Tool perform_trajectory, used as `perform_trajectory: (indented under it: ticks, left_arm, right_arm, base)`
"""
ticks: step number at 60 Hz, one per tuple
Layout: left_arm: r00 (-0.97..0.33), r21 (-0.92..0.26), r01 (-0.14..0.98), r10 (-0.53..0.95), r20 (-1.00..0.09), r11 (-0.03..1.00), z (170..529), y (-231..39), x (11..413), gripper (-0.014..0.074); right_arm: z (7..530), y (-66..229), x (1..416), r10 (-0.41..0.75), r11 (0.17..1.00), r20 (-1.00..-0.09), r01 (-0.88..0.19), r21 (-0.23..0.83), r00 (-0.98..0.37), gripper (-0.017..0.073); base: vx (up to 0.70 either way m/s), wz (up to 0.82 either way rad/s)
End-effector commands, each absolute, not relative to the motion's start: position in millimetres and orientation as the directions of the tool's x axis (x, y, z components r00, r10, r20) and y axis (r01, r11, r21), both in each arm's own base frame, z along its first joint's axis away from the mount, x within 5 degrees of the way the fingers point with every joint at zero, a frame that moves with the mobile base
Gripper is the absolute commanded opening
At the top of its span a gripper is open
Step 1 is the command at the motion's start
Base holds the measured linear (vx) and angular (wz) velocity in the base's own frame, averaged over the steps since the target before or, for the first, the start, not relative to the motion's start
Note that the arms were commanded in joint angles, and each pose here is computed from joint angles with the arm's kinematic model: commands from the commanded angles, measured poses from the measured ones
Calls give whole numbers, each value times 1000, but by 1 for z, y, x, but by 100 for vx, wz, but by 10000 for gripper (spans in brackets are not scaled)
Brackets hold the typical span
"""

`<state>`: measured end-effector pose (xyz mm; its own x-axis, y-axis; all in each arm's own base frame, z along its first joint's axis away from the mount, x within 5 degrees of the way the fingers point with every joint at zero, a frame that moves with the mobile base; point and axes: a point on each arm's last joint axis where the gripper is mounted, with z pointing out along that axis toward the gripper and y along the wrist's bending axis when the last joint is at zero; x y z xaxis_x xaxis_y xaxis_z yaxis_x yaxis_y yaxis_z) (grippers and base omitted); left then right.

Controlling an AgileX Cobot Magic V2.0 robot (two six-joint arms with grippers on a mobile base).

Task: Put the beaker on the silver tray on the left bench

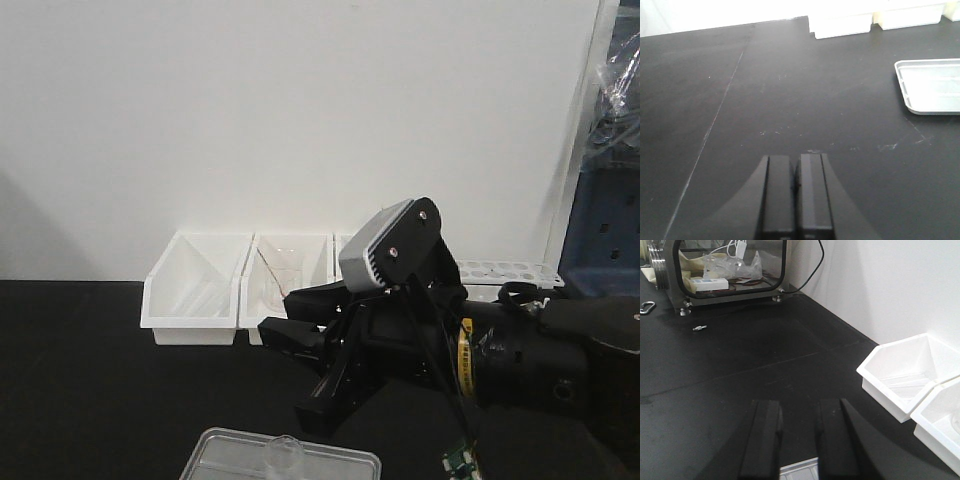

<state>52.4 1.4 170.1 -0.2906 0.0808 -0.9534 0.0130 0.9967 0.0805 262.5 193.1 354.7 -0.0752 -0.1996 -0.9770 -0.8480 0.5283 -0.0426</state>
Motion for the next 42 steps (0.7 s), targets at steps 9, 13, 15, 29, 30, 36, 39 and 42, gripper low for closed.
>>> perform_trajectory:
  ticks: [9, 13, 15, 29, 30, 36, 39, 42]
  left_arm:
    - [-225, 77, 17, 78, -971, 997, 171, 1, 54, 1]
    - [-225, 77, 17, 78, -971, 997, 171, 1, 54, 1]
    - [-225, 77, 17, 78, -971, 997, 171, 1, 54, 1]
    - [-225, 77, 17, 78, -971, 997, 171, 1, 54, 1]
    - [-225, 77, 17, 78, -971, 997, 171, 1, 54, 1]
    - [-225, 77, 17, 78, -971, 997, 171, 1, 54, 1]
    - [-225, 77, 17, 78, -971, 997, 171, 1, 54, 1]
    - [-225, 77, 17, 78, -971, 997, 171, 1, 54, 1]
  right_arm:
    - [394, 179, 247, -29, 471, -999, -882, 22, -40, 113]
    - [406, 180, 230, 25, 445, -999, -895, 36, -27, 62]
    - [410, 178, 222, 64, 443, -997, -895, 59, -33, 34]
    - [387, 122, 179, 249, 700, -965, -675, 235, -78, -15]
    - [385, 117, 175, 248, 715, -966, -658, 234, -74, -15]
    - [368, 89, 148, 232, 804, -971, -549, 227, -62, -15]
    - [357, 74, 135, 186, 853, -979, -482, 201, -79, -15]
    - [347, 61, 120, 120, 888, -988, -434, 152, -100, -15]
  base:
    - [0, 0]
    - [0, 0]
    - [0, 0]
    - [0, 0]
    - [0, 0]
    - [0, 0]
    - [0, 0]
    - [0, 0]
